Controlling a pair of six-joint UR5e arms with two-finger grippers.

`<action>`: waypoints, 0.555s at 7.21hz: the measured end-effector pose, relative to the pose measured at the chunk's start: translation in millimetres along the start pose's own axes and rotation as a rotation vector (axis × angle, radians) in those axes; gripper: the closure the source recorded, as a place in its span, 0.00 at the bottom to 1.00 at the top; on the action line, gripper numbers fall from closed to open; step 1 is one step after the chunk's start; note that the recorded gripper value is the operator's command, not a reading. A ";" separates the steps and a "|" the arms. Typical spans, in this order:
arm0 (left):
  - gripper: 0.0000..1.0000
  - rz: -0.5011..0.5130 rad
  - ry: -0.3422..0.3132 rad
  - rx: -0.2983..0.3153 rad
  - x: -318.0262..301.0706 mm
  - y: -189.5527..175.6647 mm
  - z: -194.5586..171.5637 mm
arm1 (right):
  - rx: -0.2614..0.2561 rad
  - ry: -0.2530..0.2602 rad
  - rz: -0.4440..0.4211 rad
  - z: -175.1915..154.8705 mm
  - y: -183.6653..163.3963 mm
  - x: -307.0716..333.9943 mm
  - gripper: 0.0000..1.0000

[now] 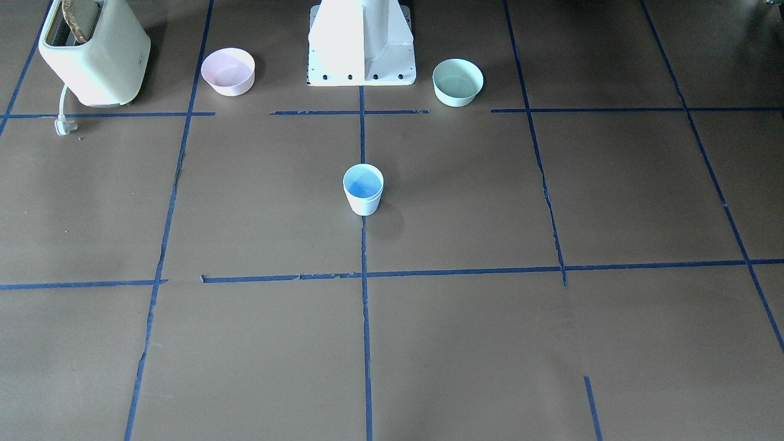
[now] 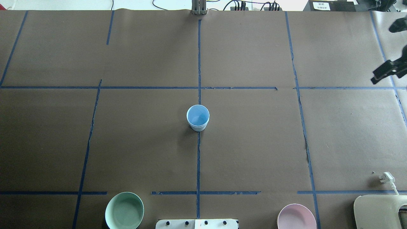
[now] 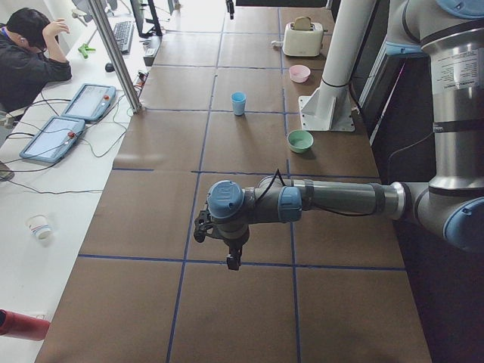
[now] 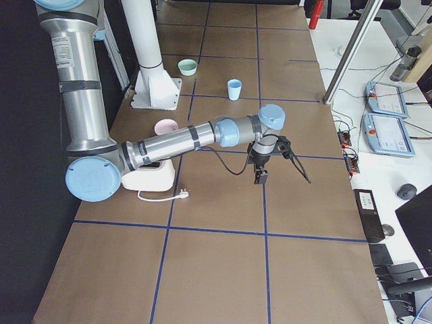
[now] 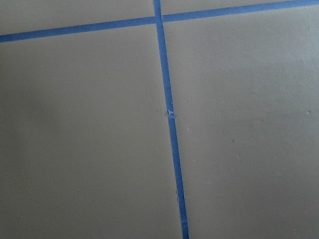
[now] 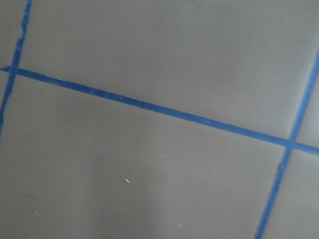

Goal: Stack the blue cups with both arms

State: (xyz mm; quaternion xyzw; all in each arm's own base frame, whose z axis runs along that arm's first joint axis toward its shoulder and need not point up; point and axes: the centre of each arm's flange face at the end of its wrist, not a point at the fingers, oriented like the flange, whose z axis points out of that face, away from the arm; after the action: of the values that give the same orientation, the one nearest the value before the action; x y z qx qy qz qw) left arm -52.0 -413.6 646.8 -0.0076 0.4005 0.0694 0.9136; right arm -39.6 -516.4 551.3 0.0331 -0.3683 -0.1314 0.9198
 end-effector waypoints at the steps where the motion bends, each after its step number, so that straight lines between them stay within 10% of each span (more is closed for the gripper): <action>1: 0.00 -0.001 0.000 0.000 -0.3 0.2 -0.3 | 0.007 -0.007 -0.011 -5.5 44.0 49.0 0.01; 4: 0.00 0.000 -0.003 0.002 0.3 1.7 -1.5 | -0.010 -0.022 0.037 4.3 138.0 117.0 0.00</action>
State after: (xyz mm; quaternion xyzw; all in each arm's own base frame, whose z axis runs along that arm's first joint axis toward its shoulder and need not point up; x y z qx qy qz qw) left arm -53.1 -412.0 645.6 -0.0066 0.3990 0.0689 0.9143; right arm 68.7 -414.5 654.4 0.0203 -0.3784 -0.1166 0.9180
